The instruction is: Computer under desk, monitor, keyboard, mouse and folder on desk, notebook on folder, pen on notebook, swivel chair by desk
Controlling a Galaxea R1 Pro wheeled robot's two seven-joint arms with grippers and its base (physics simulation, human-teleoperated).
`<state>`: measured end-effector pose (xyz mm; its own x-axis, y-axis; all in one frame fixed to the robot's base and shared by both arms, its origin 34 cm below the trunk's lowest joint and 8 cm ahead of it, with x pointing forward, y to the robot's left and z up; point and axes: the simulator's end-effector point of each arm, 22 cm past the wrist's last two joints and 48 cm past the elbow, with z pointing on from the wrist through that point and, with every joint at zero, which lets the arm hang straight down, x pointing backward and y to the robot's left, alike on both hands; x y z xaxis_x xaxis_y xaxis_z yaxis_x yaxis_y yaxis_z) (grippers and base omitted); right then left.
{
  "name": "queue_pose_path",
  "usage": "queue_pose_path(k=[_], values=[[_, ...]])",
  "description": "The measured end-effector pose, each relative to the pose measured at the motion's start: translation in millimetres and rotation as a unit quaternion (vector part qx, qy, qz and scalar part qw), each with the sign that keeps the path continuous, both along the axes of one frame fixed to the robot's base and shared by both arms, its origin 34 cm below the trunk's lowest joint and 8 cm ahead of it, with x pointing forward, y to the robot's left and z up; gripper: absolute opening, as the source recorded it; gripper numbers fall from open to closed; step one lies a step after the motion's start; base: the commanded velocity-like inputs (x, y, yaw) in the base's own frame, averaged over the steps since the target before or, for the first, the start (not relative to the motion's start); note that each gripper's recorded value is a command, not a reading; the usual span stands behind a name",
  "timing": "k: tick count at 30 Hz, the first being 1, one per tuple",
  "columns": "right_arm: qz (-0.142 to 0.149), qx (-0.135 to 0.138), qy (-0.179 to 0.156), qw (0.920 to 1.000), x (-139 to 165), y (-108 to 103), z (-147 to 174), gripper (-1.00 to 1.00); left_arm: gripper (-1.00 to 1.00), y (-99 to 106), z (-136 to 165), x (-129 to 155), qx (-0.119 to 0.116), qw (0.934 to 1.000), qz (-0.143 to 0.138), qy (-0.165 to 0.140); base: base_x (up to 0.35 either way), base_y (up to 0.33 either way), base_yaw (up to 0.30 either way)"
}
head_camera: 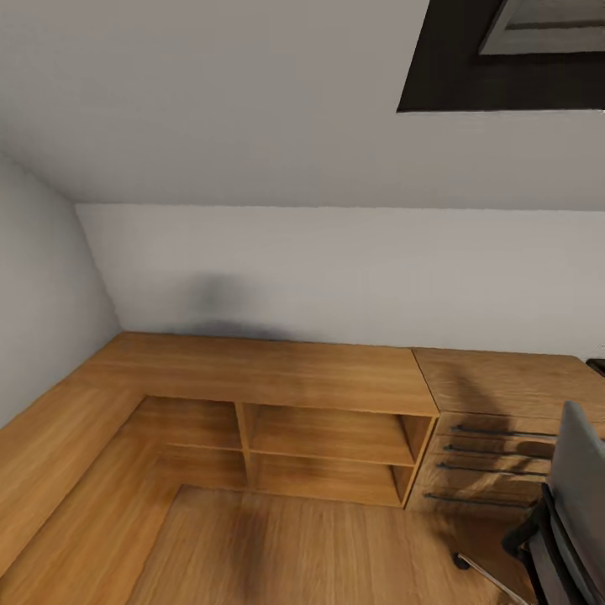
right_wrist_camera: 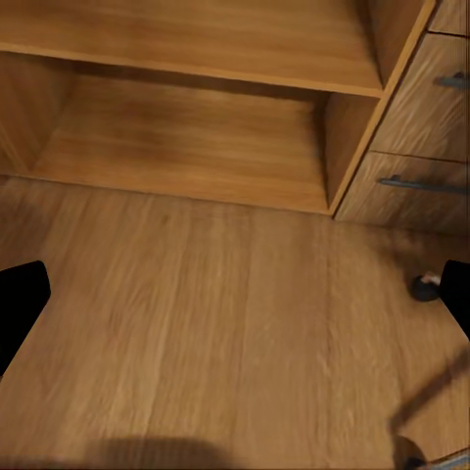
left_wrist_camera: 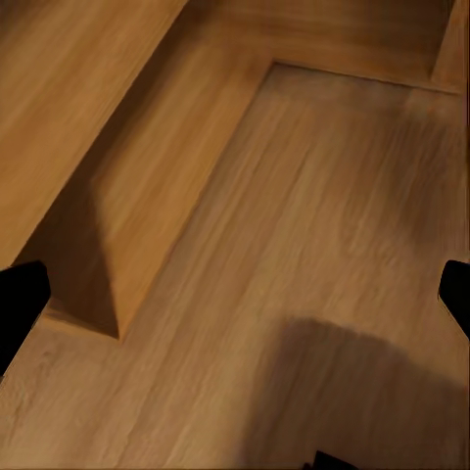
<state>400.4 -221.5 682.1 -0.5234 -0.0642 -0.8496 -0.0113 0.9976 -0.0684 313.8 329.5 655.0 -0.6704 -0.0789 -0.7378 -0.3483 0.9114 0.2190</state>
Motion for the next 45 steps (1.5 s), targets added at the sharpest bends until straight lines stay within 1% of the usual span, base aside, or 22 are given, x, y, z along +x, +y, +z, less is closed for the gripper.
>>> queue_pose_path(k=[7,11,45], values=[[0.0,0.0,0.0,1.0,-0.4,0.0,-0.2,1.0,1.0,0.0,-0.2,-0.1,0.0,1.0,0.0,0.0,0.223,0.057,-0.28],[0.0,0.0,0.0,1.0,-0.2,0.0,-0.2,1.0,1.0,0.0,-0.3,0.0,0.0,1.0,0.0,0.001,0.085,0.007,-0.28],[0.0,0.0,-0.001,1.0,0.8,-0.2,0.3,1.0,1.0,0.0,-0.2,0.1,0.0,1.0,0.0,0.0,0.003,0.0,-0.283]])
